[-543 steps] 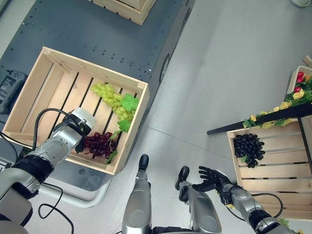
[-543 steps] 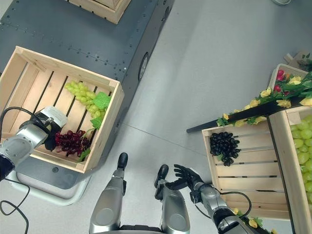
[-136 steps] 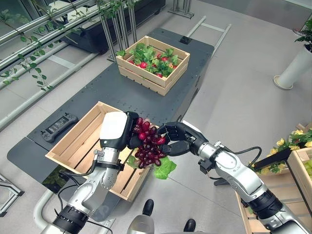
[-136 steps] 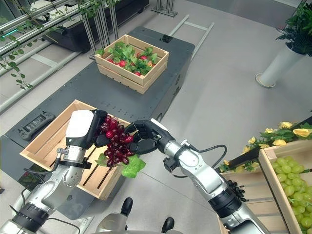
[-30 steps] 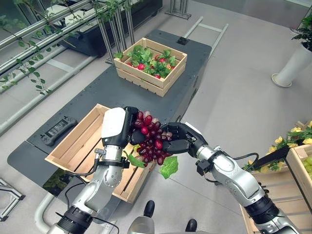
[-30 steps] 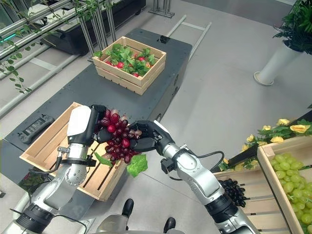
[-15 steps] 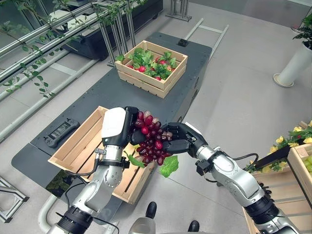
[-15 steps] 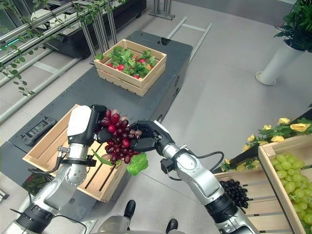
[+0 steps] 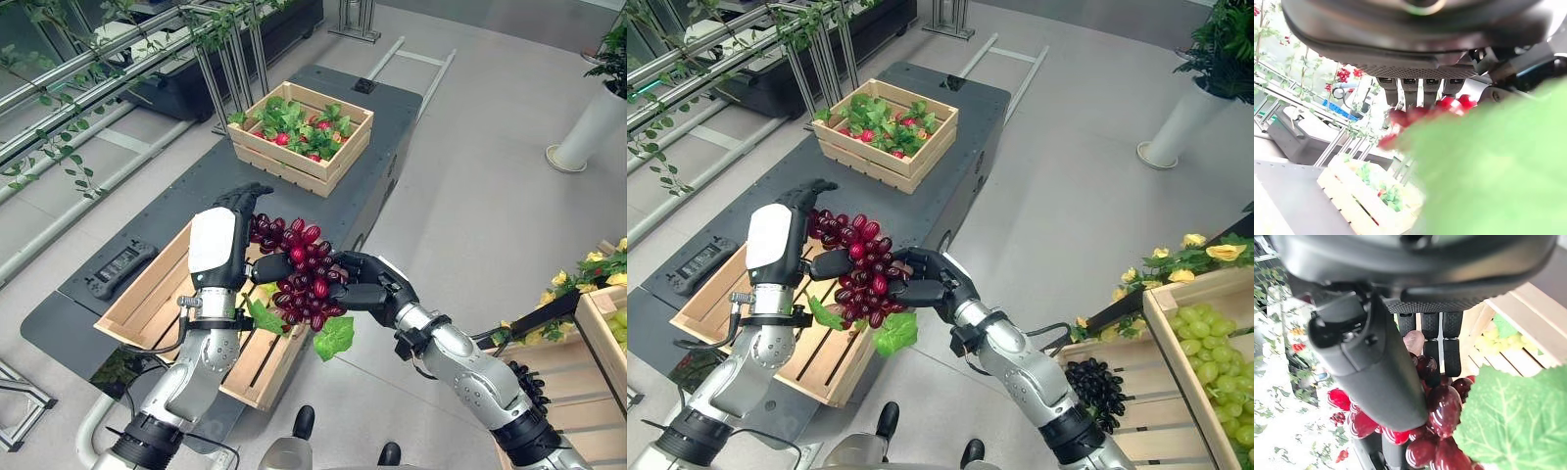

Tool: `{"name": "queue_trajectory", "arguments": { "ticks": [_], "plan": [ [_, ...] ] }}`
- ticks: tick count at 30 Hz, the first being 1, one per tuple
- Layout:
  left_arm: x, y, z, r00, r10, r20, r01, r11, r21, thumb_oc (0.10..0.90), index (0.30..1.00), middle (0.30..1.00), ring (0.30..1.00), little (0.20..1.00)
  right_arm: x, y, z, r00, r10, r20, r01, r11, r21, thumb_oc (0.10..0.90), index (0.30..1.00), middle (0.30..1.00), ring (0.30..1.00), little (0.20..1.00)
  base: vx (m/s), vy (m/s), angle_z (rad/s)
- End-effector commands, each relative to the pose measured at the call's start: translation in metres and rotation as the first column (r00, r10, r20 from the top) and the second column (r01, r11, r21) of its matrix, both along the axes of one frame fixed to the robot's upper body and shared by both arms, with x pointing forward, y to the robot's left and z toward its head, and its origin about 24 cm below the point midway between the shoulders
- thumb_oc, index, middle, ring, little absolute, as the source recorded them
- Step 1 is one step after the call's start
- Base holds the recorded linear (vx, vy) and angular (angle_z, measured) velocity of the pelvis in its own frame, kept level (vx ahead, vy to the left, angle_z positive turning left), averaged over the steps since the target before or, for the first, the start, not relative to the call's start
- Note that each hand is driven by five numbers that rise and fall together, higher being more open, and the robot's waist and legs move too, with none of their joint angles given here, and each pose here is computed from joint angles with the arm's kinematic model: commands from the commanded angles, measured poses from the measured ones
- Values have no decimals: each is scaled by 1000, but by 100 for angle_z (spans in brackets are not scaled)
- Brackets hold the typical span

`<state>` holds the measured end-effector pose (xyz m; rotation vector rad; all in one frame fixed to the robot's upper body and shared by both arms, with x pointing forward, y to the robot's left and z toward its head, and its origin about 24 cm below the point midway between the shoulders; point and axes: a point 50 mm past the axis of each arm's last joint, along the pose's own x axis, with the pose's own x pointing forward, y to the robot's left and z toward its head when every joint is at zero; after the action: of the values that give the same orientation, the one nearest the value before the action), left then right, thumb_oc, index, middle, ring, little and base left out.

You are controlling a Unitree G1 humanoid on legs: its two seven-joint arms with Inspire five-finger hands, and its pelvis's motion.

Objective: Pick up the fruits from the basket on one side to the basket on the other side

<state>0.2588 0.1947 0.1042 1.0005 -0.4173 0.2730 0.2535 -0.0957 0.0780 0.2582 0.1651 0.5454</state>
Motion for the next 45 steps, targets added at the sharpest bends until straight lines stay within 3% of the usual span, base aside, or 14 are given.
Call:
{"name": "queue_trajectory", "arguments": {
  "ticks": [1,15,25,28,33,38,45],
  "plan": [
    [11,23,31,968,128,218,-123,992,-37,800,900,900,900,900,1,-5,48,976,-108,188,51,957,286,400,300,300,300,300,0,0,0],
    [5,70,10,921,368,130,-374,927,20,800,900,900,900,900,3,-6,48,980,-158,121,87,887,453,400,300,300,300,300,0,0,0],
    [-2,92,5,910,407,86,-405,914,-33,800,900,900,900,900,-3,1,47,998,8,57,-48,650,758,400,300,300,300,300,0,0,0],
    [-4,93,4,913,398,94,-390,916,-91,800,900,900,900,900,-4,3,47,996,54,67,-85,568,819,400,300,300,300,300,2,-3,-6],
    [-4,82,7,943,311,114,-280,933,-226,800,900,900,900,900,-7,8,45,989,108,99,-140,496,857,400,300,300,300,300,0,0,-1],
    [-1,65,11,965,218,144,-162,932,-325,800,900,900,900,900,-9,11,37,988,131,77,-131,484,865,400,300,300,300,300,0,-3,-1],
    [0,46,14,984,93,154,-18,903,-428,800,900,900,900,900,-15,2,3,991,123,-59,-12,509,861,400,300,300,300,300,-5,-15,-8]
  ]
}}
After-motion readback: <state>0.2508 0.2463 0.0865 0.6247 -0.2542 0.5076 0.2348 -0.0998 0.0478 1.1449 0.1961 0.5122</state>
